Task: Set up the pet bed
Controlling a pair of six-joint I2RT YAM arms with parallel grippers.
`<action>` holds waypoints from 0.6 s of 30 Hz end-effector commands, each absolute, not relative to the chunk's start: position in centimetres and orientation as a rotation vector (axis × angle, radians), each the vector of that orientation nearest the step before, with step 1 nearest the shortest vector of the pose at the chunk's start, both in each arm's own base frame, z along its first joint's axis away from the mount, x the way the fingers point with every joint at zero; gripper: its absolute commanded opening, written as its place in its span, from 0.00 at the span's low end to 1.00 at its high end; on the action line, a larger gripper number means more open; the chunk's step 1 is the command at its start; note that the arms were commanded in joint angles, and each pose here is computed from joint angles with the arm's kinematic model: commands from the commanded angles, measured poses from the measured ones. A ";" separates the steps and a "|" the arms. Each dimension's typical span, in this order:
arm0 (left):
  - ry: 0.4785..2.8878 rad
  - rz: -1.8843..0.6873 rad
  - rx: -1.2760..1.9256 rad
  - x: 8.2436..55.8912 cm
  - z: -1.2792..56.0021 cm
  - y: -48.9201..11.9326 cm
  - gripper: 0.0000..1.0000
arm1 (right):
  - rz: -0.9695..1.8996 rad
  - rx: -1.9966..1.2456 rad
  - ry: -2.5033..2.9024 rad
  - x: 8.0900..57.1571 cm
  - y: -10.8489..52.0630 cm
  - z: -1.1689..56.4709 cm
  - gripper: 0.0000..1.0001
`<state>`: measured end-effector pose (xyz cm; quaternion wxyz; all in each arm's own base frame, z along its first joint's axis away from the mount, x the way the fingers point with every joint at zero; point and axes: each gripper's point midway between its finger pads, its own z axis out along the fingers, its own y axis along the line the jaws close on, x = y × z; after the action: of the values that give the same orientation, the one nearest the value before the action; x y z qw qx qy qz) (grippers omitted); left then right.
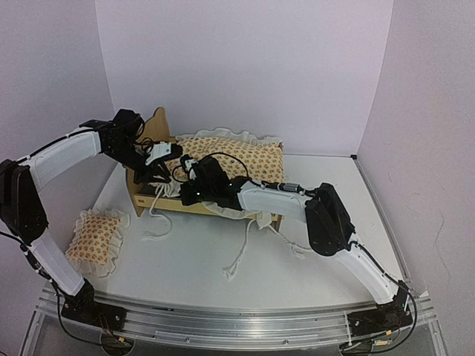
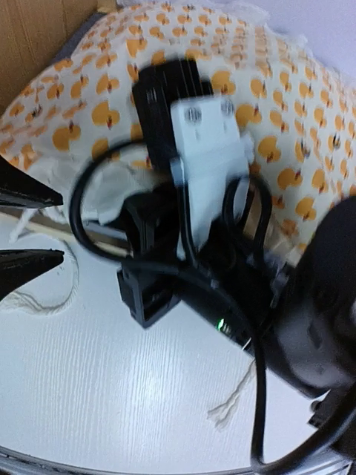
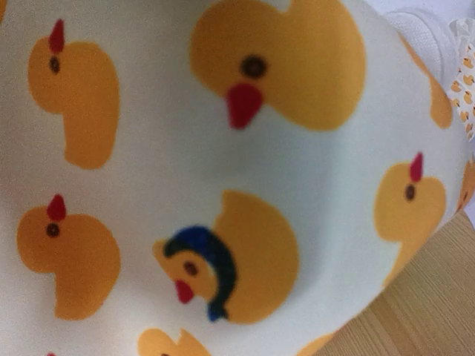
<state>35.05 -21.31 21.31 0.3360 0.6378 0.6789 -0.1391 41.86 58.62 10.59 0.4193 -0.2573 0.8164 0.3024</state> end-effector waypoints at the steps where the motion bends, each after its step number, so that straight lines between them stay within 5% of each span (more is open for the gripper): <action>1: 1.806 -0.287 1.788 32.5 17.8 -22.1 0.17 | 0.794 -0.599 2.057 42.0 57.6 14.9 0.00; 4: 1.872 -0.192 1.836 33.4 14.8 -20.9 0.21 | 0.830 -0.586 2.050 41.8 57.5 16.3 0.03; 10: 1.884 -0.038 1.824 36.0 12.8 -20.2 0.47 | 0.829 -0.542 2.069 42.2 56.1 17.0 0.11; 18: 1.970 -0.009 1.853 36.9 9.2 -19.7 0.53 | 0.822 -0.546 2.076 42.0 55.8 17.0 0.12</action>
<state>35.24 -20.61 10.72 0.2264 0.6768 0.6994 -0.0398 42.72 55.60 11.19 0.3845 -0.2213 0.8460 0.2958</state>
